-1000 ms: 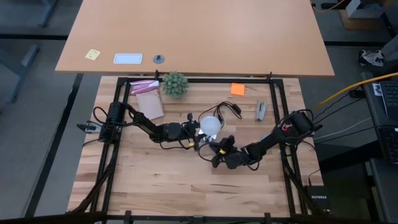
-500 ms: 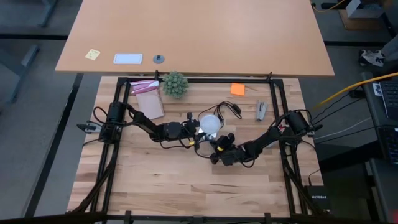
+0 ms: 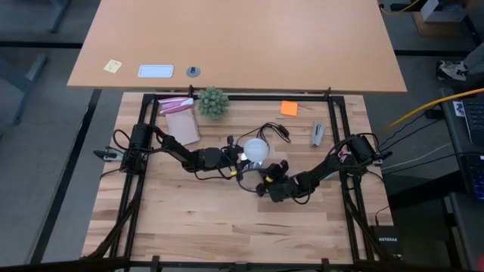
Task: Screw lightbulb
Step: Insert the lightbulb into the lamp
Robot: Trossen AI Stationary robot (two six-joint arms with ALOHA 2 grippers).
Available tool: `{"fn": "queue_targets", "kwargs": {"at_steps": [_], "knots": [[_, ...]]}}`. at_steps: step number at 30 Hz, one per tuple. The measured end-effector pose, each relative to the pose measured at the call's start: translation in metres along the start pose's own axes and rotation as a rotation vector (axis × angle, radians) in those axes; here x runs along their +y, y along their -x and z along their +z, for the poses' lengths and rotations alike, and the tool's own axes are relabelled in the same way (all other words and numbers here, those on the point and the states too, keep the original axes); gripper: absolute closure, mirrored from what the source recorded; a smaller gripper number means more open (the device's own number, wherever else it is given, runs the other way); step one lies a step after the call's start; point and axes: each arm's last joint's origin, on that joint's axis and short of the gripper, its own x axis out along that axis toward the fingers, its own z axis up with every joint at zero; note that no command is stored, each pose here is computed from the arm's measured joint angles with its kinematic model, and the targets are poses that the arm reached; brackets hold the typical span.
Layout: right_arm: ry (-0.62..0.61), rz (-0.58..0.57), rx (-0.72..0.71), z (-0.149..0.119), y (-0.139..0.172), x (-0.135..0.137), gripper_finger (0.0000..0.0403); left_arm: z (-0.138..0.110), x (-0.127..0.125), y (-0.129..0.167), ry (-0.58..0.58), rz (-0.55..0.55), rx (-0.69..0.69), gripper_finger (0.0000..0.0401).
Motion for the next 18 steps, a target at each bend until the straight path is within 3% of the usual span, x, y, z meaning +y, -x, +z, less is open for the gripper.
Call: {"fn": "queue_targets", "kwargs": {"at_steps": [18], "knots": [[-0.017, -0.085, -0.045, -0.001, -0.0003, -0.006, 0.0379, -0.0001, -0.0014, 0.0003, 0.008, -0.018, 0.0, 0.0242]]}}
